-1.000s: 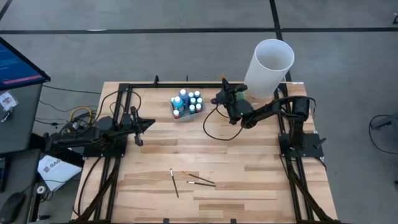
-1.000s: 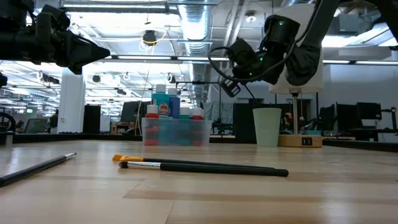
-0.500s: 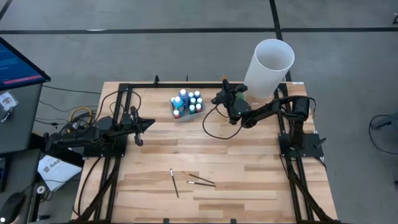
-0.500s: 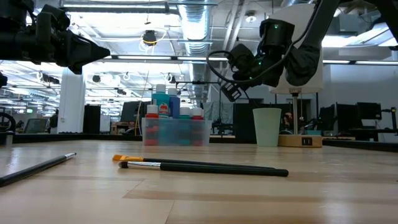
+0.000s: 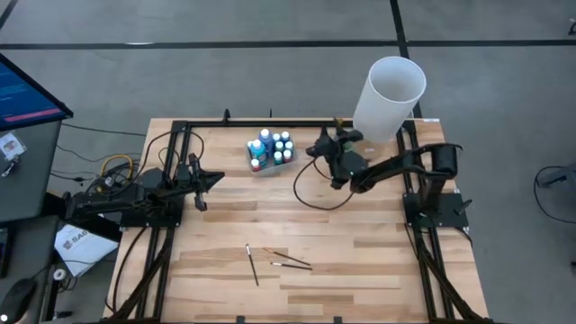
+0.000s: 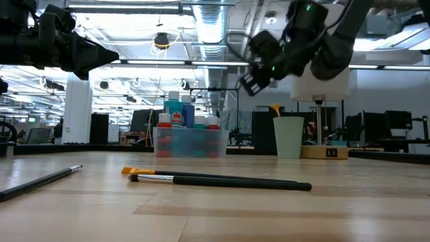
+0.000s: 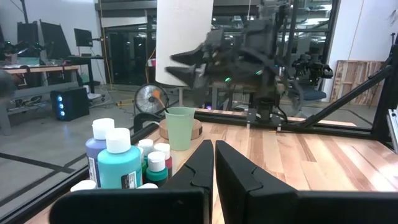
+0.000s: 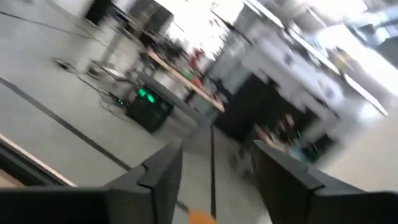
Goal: Pick & Place Paint Supplies
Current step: Put the gold paintbrush into the green cup
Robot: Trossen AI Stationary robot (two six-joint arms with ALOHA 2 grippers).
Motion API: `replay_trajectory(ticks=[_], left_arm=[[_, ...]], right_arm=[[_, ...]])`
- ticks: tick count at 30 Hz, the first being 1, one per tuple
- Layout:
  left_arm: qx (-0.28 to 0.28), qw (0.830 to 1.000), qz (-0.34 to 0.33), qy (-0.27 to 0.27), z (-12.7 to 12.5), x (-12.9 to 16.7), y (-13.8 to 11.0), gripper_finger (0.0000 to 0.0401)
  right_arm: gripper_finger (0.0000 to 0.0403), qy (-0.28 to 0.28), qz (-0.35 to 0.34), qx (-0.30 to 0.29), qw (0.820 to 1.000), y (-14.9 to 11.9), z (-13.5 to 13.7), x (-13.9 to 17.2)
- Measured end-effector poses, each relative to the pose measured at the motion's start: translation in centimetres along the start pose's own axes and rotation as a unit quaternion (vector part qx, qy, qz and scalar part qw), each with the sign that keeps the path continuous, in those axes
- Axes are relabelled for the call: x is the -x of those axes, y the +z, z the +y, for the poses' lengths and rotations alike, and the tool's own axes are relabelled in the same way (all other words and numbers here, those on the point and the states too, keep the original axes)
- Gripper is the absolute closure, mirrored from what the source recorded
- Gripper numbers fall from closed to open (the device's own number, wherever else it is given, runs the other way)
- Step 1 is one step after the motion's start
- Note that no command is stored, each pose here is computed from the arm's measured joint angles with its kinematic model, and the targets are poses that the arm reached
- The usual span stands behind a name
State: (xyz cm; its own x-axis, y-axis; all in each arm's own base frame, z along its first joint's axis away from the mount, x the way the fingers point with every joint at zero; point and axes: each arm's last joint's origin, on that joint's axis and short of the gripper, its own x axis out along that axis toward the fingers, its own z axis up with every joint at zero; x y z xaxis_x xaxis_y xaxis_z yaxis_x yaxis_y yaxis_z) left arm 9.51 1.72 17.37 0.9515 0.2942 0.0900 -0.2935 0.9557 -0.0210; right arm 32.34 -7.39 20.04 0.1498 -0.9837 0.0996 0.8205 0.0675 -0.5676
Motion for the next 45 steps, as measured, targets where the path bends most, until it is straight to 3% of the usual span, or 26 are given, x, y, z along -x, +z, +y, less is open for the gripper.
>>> replay_trajectory(ticks=[2, 5, 12, 15, 17, 20, 24, 26, 28, 30, 31, 32, 36, 40, 45], left_arm=[[0.000, 1.000, 0.000, 0.000, 0.0, 0.0, 0.0, 0.0399], [0.000, 1.000, -0.001, 0.000, 0.0, 0.0, 0.0, 0.0399], [0.000, 1.000, -0.003, 0.000, 0.0, 0.0, 0.1, 0.0399], [0.001, 1.000, -0.004, 0.000, 0.0, 0.0, 0.1, 0.0399], [0.001, 1.000, -0.004, 0.000, 0.0, 0.0, 0.1, 0.0399], [0.001, 1.000, -0.005, 0.000, 0.0, 0.0, 0.1, 0.0399], [0.001, 1.000, -0.006, 0.000, 0.0, 0.0, 0.1, 0.0399], [0.001, 1.000, -0.007, 0.000, 0.0, 0.0, 0.1, 0.0399], [0.001, 1.000, -0.007, 0.000, 0.0, 0.0, 0.1, 0.0399], [0.001, 1.000, -0.008, 0.000, 0.0, 0.0, 0.2, 0.0399], [0.001, 1.000, -0.008, 0.000, 0.0, 0.0, 0.2, 0.0399], [0.001, 1.000, -0.009, 0.000, 0.0, 0.0, 0.2, 0.0399], [0.002, 1.000, -0.011, 0.000, 0.0, 0.0, 0.2, 0.0399], [0.002, 1.000, -0.014, 0.000, 0.0, 0.0, 0.3, 0.0399], [0.002, 1.000, -0.014, 0.000, 0.0, 0.0, 0.3, 0.0399]], right_arm=[[0.0200, -0.024, 0.040, -0.014, 0.999, 0.9, -0.6, 1.5], [0.0182, -0.035, 0.085, 0.016, 0.996, 1.8, -0.9, 4.0], [0.0191, 0.038, 0.034, -0.050, 0.997, 3.8, -1.9, 9.8], [0.0206, 0.048, 0.031, -0.134, 0.989, 3.3, -1.6, 10.8], [0.0218, 0.066, 0.020, -0.155, 0.985, 3.3, -1.2, 11.8], [0.0240, 0.136, -0.045, -0.192, 0.971, 5.4, -1.2, 13.4], [0.0284, 0.230, -0.140, -0.212, 0.939, 10.1, -1.7, 13.9], [0.0310, 0.326, -0.154, -0.188, 0.914, 12.5, -1.4, 13.2], [0.0332, 0.497, -0.116, -0.157, 0.846, 14.7, -1.1, 11.5], [0.0347, 0.610, -0.050, -0.131, 0.780, 16.6, -1.2, 9.4], [0.0352, 0.637, -0.009, -0.123, 0.761, 17.2, -1.4, 8.5], [0.0354, 0.645, 0.038, -0.114, 0.755, 17.4, -1.6, 7.6], [0.0356, 0.592, 0.233, -0.072, 0.768, 15.8, -2.3, 6.3], [0.0343, 0.455, 0.397, -0.013, 0.797, 11.7, -3.1, 6.9], [0.0331, 0.283, 0.523, 0.047, 0.803, 7.0, -4.3, 8.8]])
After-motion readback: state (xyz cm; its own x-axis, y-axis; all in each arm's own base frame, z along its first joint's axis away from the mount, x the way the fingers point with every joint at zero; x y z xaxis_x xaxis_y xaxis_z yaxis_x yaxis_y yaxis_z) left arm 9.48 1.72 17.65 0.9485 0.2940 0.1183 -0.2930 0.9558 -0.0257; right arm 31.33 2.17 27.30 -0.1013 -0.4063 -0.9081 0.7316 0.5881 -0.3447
